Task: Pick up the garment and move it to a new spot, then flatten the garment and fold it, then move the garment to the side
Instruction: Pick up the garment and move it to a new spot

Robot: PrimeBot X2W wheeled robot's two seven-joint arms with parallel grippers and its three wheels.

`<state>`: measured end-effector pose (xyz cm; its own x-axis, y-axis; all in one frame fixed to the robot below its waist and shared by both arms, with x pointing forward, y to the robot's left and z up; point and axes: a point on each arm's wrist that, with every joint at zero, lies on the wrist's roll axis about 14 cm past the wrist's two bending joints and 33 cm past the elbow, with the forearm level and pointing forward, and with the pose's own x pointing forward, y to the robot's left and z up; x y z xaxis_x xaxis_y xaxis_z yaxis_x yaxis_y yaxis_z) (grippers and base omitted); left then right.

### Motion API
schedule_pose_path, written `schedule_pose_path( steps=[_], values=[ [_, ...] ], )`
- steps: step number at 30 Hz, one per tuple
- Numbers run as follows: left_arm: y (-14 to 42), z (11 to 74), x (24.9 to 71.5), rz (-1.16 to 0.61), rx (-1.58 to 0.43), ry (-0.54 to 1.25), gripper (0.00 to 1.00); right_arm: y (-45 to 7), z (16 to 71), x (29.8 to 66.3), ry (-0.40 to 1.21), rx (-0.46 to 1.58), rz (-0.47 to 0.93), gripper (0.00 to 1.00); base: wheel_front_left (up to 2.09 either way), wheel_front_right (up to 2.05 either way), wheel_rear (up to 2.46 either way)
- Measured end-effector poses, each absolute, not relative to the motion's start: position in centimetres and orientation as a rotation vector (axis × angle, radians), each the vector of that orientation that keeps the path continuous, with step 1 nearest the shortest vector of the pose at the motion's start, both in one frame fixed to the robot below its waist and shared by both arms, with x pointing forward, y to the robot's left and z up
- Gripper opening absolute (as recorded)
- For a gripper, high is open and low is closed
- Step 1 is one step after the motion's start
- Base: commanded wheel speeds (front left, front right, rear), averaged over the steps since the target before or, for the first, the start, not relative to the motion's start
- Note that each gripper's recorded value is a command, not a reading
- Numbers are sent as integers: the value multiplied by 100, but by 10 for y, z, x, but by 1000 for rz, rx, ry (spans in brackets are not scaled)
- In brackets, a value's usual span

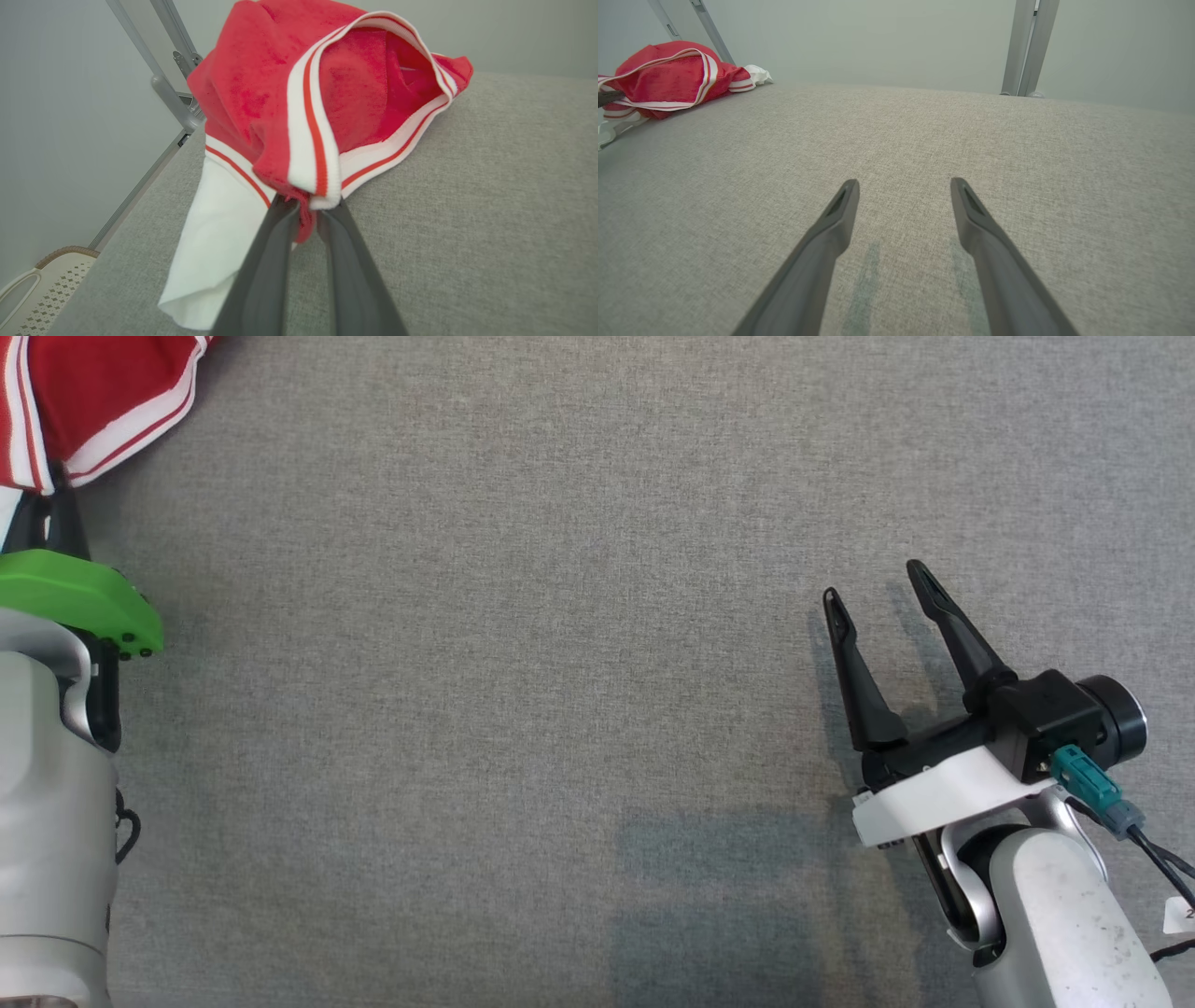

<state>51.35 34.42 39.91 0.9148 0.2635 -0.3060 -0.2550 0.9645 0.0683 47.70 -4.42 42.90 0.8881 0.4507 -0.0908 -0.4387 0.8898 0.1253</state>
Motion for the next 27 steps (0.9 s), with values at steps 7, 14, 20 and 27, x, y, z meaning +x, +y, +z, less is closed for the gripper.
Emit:
schedule_pose_path(
  steps=[7, 14, 20, 27],
  values=[
    [350, 457, 527, 227, 109, 175, 0, -38, 444, 473, 75, 140, 466, 100, 0, 0, 0],
    [332, 532, 535, 126, 225, 7, 0, -45, 467, 464, 17, 166, 435, 100, 0, 0, 0],
    [283, 604, 537, -7, 289, -151, 0, -68, 490, 450, -37, 194, 370, 100, 0, 0, 0],
    [182, 645, 526, -245, 285, -249, 0, -117, 509, 429, -91, 196, 236, 100, 0, 0, 0]
  ],
)
